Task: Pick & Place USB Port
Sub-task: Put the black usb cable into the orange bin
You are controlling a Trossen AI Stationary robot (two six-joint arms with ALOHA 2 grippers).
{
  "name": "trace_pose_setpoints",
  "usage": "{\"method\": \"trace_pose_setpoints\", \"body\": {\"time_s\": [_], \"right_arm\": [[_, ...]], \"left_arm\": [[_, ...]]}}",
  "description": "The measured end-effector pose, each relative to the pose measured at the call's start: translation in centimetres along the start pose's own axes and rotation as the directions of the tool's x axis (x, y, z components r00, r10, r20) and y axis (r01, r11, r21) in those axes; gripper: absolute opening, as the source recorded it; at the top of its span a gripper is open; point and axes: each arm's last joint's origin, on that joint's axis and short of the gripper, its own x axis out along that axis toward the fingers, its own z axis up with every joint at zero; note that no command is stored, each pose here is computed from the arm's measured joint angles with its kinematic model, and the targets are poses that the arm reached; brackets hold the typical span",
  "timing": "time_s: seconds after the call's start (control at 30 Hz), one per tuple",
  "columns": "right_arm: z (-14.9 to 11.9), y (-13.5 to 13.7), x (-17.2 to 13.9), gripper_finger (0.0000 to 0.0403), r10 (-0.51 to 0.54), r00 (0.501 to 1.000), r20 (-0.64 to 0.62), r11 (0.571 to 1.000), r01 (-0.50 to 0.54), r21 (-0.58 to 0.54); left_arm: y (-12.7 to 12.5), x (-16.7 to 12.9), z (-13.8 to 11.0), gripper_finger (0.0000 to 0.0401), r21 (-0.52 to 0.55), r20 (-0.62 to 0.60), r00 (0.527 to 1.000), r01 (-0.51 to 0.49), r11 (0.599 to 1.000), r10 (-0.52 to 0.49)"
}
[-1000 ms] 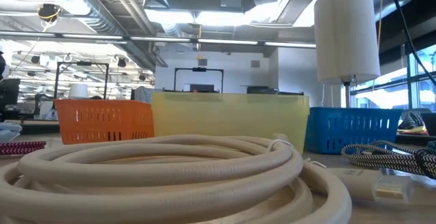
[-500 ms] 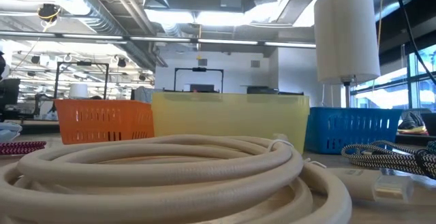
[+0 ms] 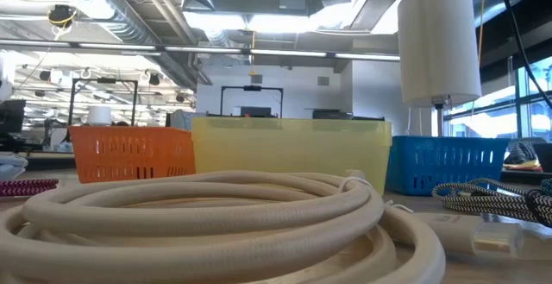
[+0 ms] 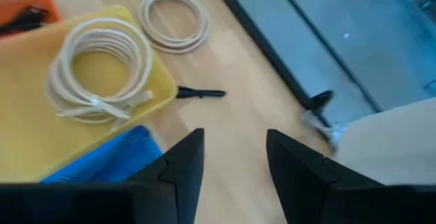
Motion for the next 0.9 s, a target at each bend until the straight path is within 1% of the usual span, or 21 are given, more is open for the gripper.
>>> {"method": "trace_pose_setpoints", "body": {"time_s": [0.1, 0.2, 0.3, 0.4, 0.53, 0.63, 0.7, 0.77, 0.9], "right_arm": [[-0.1, -0.2, 0.0, 0.0161, -0.039, 0.999, 0.009, 0.997, 0.039, -0.067], [-0.1, -0.4, 0.1, 0.0161, -0.066, 0.998, 0.008, 0.989, 0.066, -0.131], [-0.1, -0.7, 0.2, 0.0161, -0.082, 0.997, -0.003, 0.979, 0.080, -0.187], [0.0, -1.0, 0.4, 0.0161, -0.094, 0.995, -0.012, 0.972, 0.089, -0.216], [0.0, -1.4, 0.4, 0.0161, -0.100, 0.995, -0.014, 0.964, 0.094, -0.248], [0.0, -1.9, 0.3, 0.0161, -0.101, 0.995, -0.010, 0.960, 0.095, -0.265], [0.0, -2.2, 0.2, 0.0161, -0.101, 0.995, -0.007, 0.959, 0.095, -0.267], [0.0, -2.5, 0.1, 0.0161, -0.102, 0.995, -0.006, 0.961, 0.097, -0.260], [0.0, -2.8, 0.1, 0.0161, -0.105, 0.994, -0.006, 0.962, 0.100, -0.254]], "left_arm": [[-0.6, 1.6, -2.7, 0.0132, -0.050, -0.029, 0.997, -0.067, 0.996, 0.066], [-0.5, 3.1, -5.3, 0.0118, -0.123, -0.113, 0.977, -0.195, 0.973, 0.181], [-0.1, 4.5, -7.9, 0.0101, -0.194, -0.198, 0.927, -0.356, 0.914, 0.319], [0.1, 5.6, -9.9, 0.0086, -0.216, -0.267, 0.870, -0.474, 0.854, 0.415], [0.5, 7.2, -11.9, 0.0069, -0.157, -0.337, 0.776, -0.605, 0.781, 0.533], [1.0, 8.2, -13.5, 0.0059, -0.099, -0.395, 0.685, -0.694, 0.713, 0.612], [1.3, 8.5, -14.7, 0.0055, -0.065, -0.443, 0.623, -0.739, 0.670, 0.644], [1.4, 8.8, -15.7, 0.0052, -0.047, -0.466, 0.595, -0.755, 0.654, 0.654], [1.7, 9.6, -17.2, 0.0053, -0.012, -0.474, 0.584, -0.753, 0.658, 0.659]]}}
